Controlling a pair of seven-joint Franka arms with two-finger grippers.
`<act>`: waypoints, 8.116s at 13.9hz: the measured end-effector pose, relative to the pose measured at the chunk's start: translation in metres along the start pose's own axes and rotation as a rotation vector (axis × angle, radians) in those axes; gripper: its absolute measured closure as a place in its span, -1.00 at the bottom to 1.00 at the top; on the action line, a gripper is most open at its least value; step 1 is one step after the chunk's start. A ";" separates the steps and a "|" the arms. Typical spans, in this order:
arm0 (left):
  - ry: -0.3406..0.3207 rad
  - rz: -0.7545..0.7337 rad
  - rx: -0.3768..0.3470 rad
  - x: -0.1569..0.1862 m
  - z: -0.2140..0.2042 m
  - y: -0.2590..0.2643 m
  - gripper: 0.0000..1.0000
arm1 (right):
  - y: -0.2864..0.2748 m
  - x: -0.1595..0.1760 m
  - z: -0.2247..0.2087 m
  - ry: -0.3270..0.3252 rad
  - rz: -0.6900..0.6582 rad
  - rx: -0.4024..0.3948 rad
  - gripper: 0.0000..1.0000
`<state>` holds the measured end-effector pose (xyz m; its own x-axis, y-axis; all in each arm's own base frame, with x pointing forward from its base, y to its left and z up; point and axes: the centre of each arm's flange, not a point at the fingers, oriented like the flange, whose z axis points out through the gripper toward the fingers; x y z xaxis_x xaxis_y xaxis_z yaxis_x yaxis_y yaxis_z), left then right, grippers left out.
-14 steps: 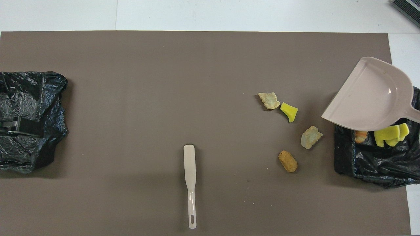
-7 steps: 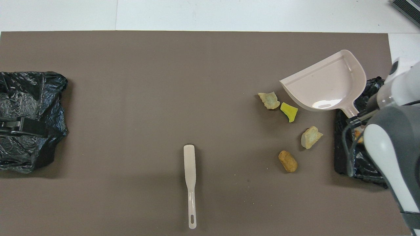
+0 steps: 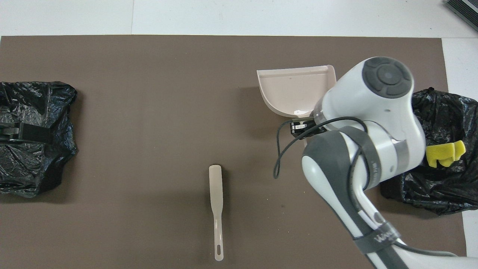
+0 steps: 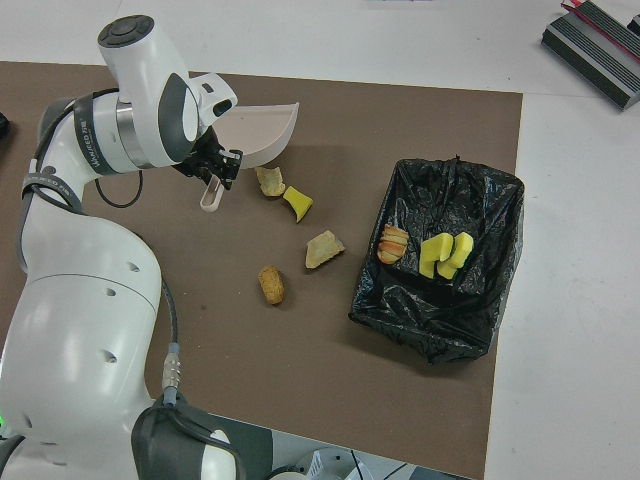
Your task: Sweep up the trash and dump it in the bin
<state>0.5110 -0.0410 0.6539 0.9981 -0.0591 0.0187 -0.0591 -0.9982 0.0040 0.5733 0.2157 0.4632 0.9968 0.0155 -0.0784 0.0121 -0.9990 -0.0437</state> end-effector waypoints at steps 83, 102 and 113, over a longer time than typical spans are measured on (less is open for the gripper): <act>-0.074 0.959 0.025 0.071 0.173 0.204 0.35 | 0.053 -0.164 0.047 -0.210 0.758 -0.236 0.47; -0.092 1.232 0.021 -0.002 0.271 0.195 0.35 | 0.151 -0.101 0.110 -0.066 0.359 -0.116 0.47; -0.076 1.192 0.025 -0.011 0.274 0.211 0.35 | 0.003 -0.053 0.060 -0.129 0.043 -0.144 0.47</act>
<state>0.4930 -0.2519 0.3804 0.3138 -0.9475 -0.0618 -0.9492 -0.3147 0.0052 0.5161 0.2146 0.4072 0.9784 -0.0317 -0.2042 -0.0104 -0.9945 0.1045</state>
